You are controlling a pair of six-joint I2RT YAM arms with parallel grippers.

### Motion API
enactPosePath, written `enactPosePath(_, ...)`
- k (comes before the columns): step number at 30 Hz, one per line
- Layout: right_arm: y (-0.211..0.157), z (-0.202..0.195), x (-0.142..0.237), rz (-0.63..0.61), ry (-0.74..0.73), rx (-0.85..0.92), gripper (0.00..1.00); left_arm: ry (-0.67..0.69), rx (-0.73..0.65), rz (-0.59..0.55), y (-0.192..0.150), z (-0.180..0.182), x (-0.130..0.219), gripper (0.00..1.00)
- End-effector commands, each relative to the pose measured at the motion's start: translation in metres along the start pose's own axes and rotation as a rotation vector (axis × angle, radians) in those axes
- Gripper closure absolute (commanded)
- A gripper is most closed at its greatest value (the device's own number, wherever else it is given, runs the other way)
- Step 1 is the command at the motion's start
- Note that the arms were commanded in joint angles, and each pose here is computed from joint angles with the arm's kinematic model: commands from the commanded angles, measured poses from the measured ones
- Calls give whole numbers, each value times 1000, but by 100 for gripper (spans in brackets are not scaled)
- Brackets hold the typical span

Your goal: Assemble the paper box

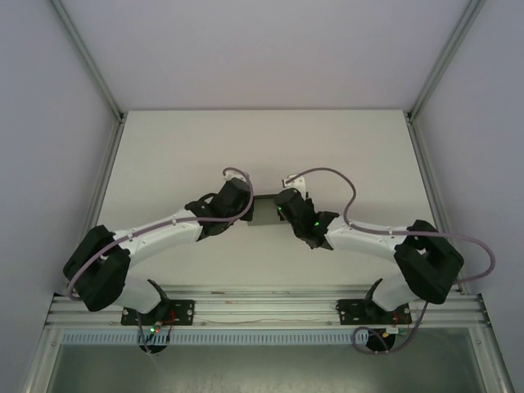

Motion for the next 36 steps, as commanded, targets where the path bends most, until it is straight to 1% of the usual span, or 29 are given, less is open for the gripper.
enactPosePath(1, 1, -1, 13, 21, 41, -31, 45, 39, -81, 162, -44, 10, -7, 100)
enactPosePath(4, 4, -3, 23, 29, 69, -34, 34, 55, -92, 137, -41, 8, -6, 100)
enactPosePath(7, 5, -5, 33, 46, 118, -23, 24, 67, -108, 136, -40, 7, -8, 100)
enactPosePath(9, 9, -8, 37, 20, 118, -42, 20, 69, -117, 136, -40, 5, -9, 100)
enactPosePath(12, 26, -13, 41, -43, 108, -107, 14, 78, -126, 134, -41, 5, -9, 100)
enactPosePath(15, 46, -20, 40, -66, 111, -175, 13, 78, -134, 127, -40, 5, -8, 100)
enactPosePath(18, 50, -31, 33, -40, 75, -227, 14, 67, -135, 116, -38, 3, -6, 100)
enactPosePath(26, 13, -47, 17, 48, -2, -235, 20, 48, -151, 90, -35, 1, -2, 98)
enactPosePath(28, 1, -48, 11, 78, -22, -236, 20, 37, -156, 84, -34, 0, -1, 96)
enactPosePath(31, -13, -47, 3, 129, -17, -223, 20, 9, -167, 71, -25, -4, 6, 89)
enactPosePath(36, -25, -46, -3, 166, -6, -232, 22, -52, -198, 41, -11, -11, 22, 67)
Point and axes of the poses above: each hand's point on the last joint's axis, 136 mm out from that joint toward the fingers, its own x axis back along the fingers, its own z axis along the line the jaws close on, y = z × x, the point moved 8 cm from there along x, back along the fingers, and after that the axes turned 3 degrees about -x, right-handed, at the moved point
